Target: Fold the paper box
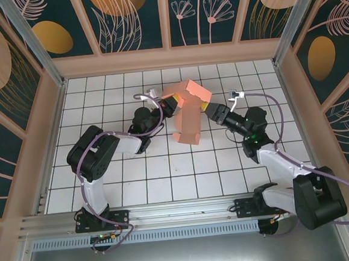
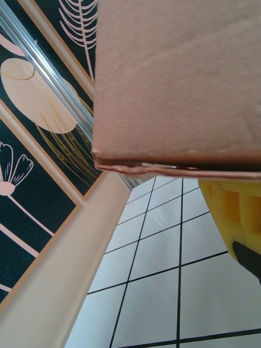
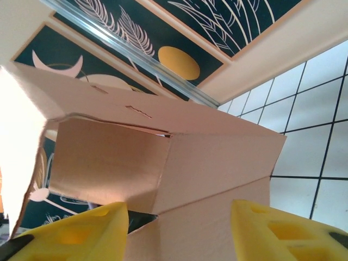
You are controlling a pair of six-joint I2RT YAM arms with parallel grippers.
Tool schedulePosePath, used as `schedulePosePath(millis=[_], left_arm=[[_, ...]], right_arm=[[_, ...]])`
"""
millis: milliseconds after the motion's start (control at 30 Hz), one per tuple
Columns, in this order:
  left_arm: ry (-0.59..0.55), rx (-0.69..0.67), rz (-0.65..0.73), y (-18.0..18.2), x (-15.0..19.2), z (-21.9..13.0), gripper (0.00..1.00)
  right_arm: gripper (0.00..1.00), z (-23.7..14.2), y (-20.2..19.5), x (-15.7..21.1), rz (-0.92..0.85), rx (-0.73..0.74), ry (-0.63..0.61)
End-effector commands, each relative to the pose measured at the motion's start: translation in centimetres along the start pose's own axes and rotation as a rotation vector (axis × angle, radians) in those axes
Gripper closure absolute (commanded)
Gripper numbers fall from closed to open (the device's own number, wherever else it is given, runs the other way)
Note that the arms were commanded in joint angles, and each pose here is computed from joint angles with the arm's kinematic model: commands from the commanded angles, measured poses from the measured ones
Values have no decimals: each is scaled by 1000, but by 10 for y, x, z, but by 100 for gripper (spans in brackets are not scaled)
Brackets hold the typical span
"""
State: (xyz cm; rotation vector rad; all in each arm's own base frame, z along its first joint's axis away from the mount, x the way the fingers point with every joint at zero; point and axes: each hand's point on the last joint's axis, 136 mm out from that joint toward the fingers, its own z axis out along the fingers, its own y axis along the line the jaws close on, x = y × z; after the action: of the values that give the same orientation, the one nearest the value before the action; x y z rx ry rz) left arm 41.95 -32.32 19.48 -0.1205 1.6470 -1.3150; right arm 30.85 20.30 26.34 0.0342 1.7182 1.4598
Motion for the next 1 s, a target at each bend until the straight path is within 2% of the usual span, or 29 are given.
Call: schedulePosePath(millis=[0, 300, 400, 567, 633, 833, 967], left_arm=[[-2, 31, 37, -3, 0, 0, 100], [-10, 12, 49, 2, 0, -2, 100], [-8, -15, 72, 8, 2, -3, 100], [-13, -64, 108, 19, 3, -8, 100], [-7, -63, 102, 21, 6, -8, 100], [1, -52, 90, 22, 9, -6, 100], [4, -47, 85, 22, 10, -6, 100]], right_arm=[[54, 9, 7, -8, -12, 1, -11], [79, 8, -3, -8, 6, 54, -19], [79, 6, -5, -11, 0, 83, -29], [63, 3, -1, -18, -19, 84, -62], [62, 1, 2, -21, -22, 68, -87], [62, -1, 8, -26, 0, 14, -131], [71, 4, 2, -23, 16, 29, -108]])
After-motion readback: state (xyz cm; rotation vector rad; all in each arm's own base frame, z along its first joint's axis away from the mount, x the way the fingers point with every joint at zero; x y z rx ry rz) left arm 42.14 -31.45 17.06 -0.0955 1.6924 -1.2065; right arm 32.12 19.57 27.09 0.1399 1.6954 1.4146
